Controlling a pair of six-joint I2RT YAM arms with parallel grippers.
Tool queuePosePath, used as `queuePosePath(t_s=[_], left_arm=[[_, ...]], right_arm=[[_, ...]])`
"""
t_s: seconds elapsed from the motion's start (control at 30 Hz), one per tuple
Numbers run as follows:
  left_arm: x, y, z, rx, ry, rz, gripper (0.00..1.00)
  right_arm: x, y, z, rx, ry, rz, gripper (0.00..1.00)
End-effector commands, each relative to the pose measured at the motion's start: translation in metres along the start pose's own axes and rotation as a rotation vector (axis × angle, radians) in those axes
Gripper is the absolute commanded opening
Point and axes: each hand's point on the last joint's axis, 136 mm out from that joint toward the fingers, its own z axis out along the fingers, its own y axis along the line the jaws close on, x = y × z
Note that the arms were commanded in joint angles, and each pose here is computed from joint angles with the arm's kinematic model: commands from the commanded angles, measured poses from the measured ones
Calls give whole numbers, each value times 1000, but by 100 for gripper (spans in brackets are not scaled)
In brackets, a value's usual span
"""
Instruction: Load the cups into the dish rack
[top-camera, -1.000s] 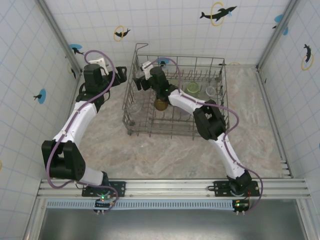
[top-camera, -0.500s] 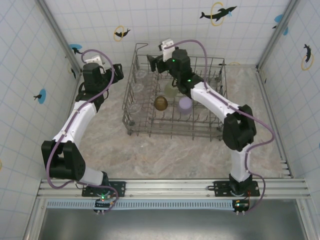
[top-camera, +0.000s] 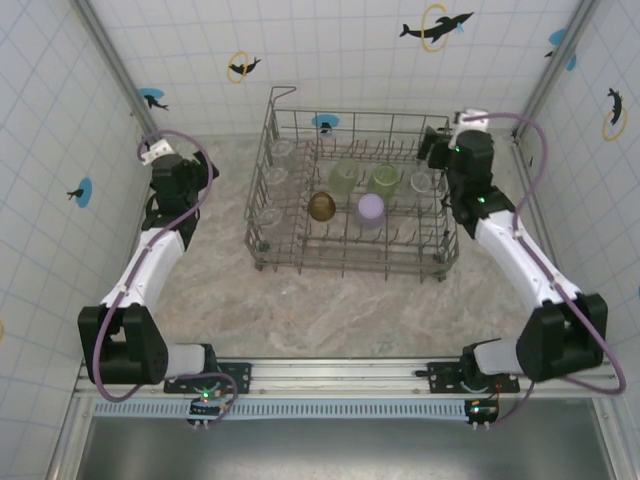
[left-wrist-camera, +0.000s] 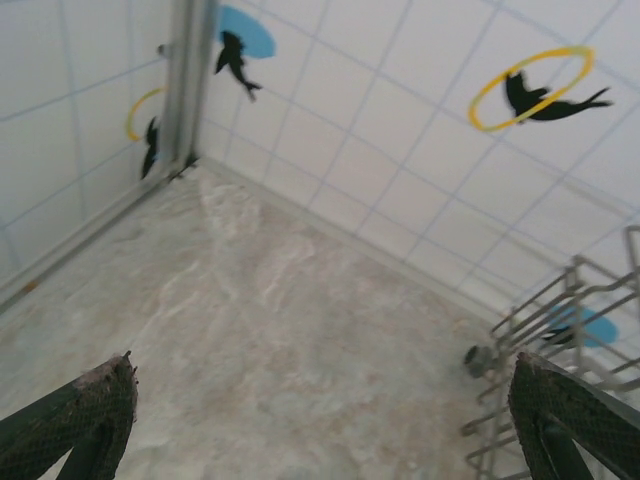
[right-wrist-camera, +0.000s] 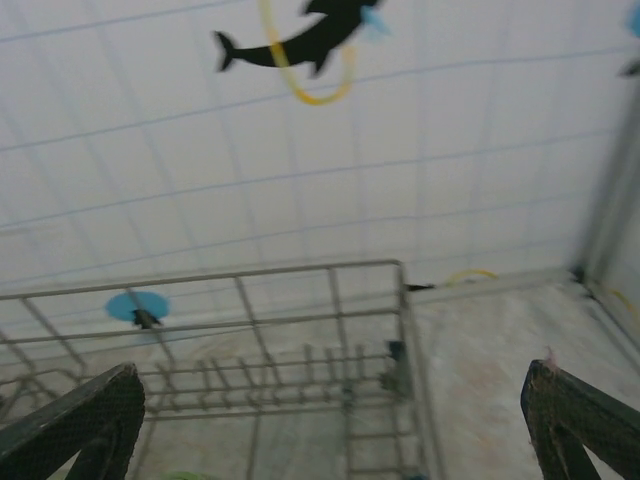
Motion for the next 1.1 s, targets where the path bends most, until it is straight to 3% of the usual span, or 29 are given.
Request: queuePosePath(t_s=[0.0, 0.17, 0.53, 0.63, 0.87, 1.07], left_arm=[[8, 30, -3, -120, -36, -10, 98], [41, 55, -4, -185, -10, 12, 98], [99, 106, -25, -301, -23, 168, 98], [113, 113, -32, -279, -55, 169, 97], [154, 121, -32, -233, -3, 214, 97], [180, 126, -35, -198, 23, 260, 98]], right_arm=[[32, -53, -23, 171, 51, 70, 100], [83, -113, -52, 348, 124, 95, 100], [203, -155, -77, 482, 326, 19, 100], [218, -162, -81, 503, 285, 46, 100], [225, -174, -96, 523, 136, 46, 100], [230, -179, -95, 540, 141, -11, 100]])
